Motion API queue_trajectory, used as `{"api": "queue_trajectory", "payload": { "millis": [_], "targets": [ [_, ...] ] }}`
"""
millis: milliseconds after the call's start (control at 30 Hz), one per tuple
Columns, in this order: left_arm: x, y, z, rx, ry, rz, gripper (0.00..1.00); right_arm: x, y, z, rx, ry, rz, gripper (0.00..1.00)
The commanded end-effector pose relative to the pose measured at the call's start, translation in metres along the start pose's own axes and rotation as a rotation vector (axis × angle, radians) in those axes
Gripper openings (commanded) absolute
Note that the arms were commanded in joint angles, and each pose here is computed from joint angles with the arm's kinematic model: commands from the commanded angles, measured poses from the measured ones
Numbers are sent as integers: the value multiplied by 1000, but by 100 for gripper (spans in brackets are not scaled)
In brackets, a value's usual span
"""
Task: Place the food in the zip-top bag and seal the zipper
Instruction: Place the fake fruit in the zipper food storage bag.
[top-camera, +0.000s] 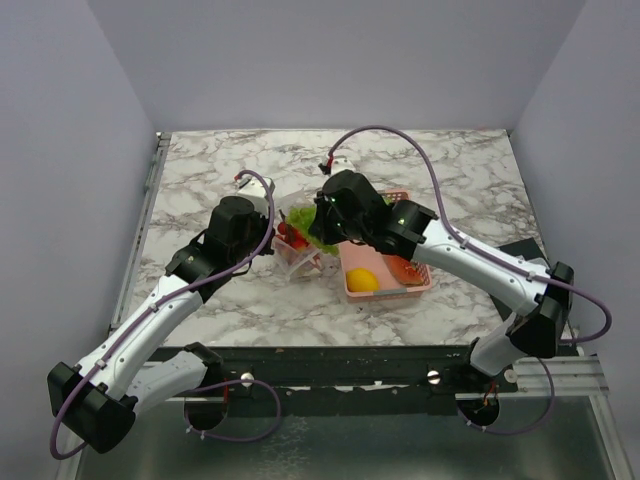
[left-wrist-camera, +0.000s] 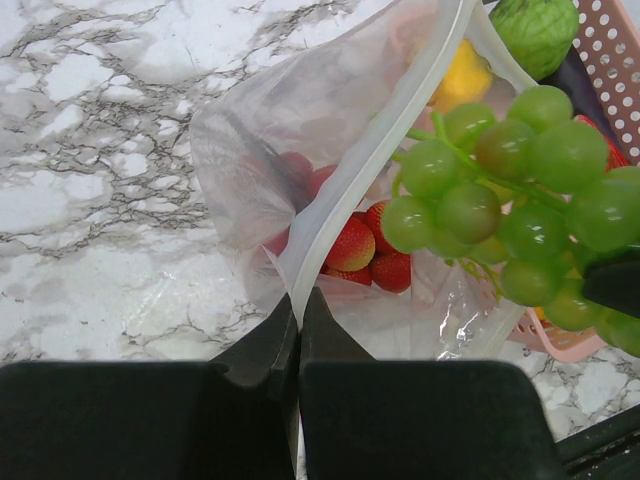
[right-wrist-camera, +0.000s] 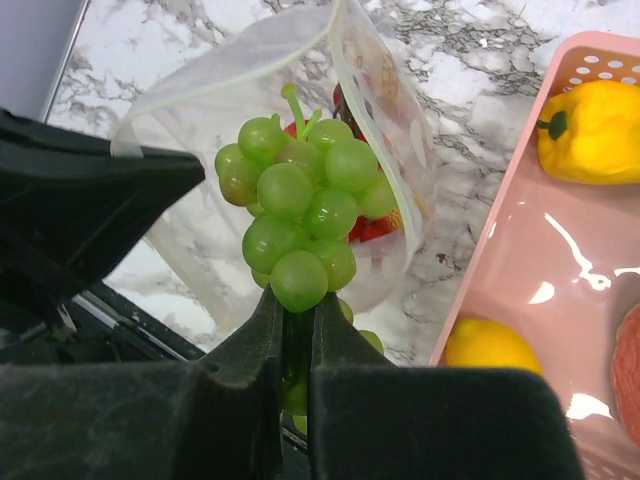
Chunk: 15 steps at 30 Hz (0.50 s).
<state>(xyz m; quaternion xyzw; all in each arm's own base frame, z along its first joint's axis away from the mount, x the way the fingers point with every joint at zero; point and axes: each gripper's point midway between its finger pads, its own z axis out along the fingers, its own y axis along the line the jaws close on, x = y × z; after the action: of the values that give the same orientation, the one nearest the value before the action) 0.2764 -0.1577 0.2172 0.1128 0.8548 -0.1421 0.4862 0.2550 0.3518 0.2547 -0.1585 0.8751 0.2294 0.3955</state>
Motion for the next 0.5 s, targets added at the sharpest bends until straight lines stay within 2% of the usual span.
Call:
{"api": "queue_trajectory", "payload": {
  "millis": [0,467],
  "targets": [
    [0,-7,0,47,-3,4,0,-10,8,13,33,-9,30,1],
    [4,-19,1,113,17,5,0,-22,12,64,144,-18,110,1]
  ]
}}
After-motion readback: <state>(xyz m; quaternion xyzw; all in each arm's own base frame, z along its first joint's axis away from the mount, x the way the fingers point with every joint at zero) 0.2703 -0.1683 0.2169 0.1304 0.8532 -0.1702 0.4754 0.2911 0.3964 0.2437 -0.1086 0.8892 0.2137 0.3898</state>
